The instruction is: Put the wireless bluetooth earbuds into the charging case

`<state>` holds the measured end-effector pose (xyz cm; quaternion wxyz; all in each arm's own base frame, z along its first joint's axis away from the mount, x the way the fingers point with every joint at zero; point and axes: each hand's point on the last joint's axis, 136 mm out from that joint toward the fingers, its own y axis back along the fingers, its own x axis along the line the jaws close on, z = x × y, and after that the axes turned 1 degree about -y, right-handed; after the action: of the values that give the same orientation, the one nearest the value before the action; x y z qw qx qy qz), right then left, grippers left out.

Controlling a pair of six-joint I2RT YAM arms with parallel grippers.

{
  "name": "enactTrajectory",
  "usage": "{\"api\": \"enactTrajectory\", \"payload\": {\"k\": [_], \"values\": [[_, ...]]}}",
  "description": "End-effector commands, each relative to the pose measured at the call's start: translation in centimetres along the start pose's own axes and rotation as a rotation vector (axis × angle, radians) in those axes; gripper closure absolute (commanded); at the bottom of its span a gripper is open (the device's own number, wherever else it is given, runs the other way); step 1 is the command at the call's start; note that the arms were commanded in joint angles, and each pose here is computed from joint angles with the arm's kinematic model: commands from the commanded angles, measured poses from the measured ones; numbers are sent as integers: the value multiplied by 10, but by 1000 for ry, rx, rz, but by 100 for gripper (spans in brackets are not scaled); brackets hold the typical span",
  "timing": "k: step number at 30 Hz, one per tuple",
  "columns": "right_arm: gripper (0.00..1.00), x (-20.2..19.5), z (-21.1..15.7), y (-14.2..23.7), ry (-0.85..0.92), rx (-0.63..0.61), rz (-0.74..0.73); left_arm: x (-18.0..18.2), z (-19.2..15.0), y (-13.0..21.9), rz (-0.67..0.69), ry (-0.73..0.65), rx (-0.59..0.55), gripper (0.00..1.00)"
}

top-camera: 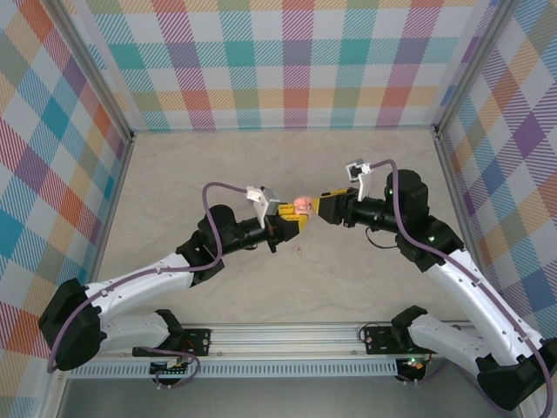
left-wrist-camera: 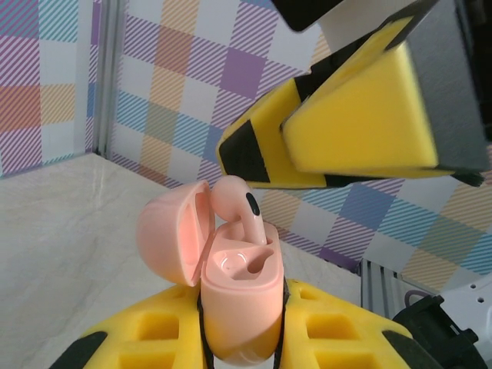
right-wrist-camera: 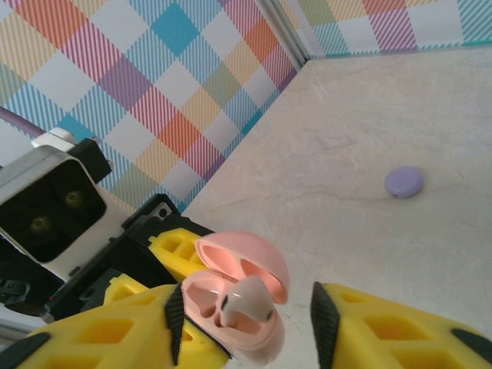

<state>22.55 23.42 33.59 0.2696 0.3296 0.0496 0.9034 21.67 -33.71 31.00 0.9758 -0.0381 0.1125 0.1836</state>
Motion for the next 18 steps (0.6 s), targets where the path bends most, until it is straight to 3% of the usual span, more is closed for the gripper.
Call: {"api": "enactTrajectory", "payload": {"k": [1,8,18], "values": [[59,3,3,6,27,-4,-11,-14,28,4,-30,-40,-68,90],[69,2,1,3,22,8,-11,-20,29,4,-62,-41,-64,90],[71,3,-1,0,11,24,4,-25,25,1,-98,-33,-45,90]]}}
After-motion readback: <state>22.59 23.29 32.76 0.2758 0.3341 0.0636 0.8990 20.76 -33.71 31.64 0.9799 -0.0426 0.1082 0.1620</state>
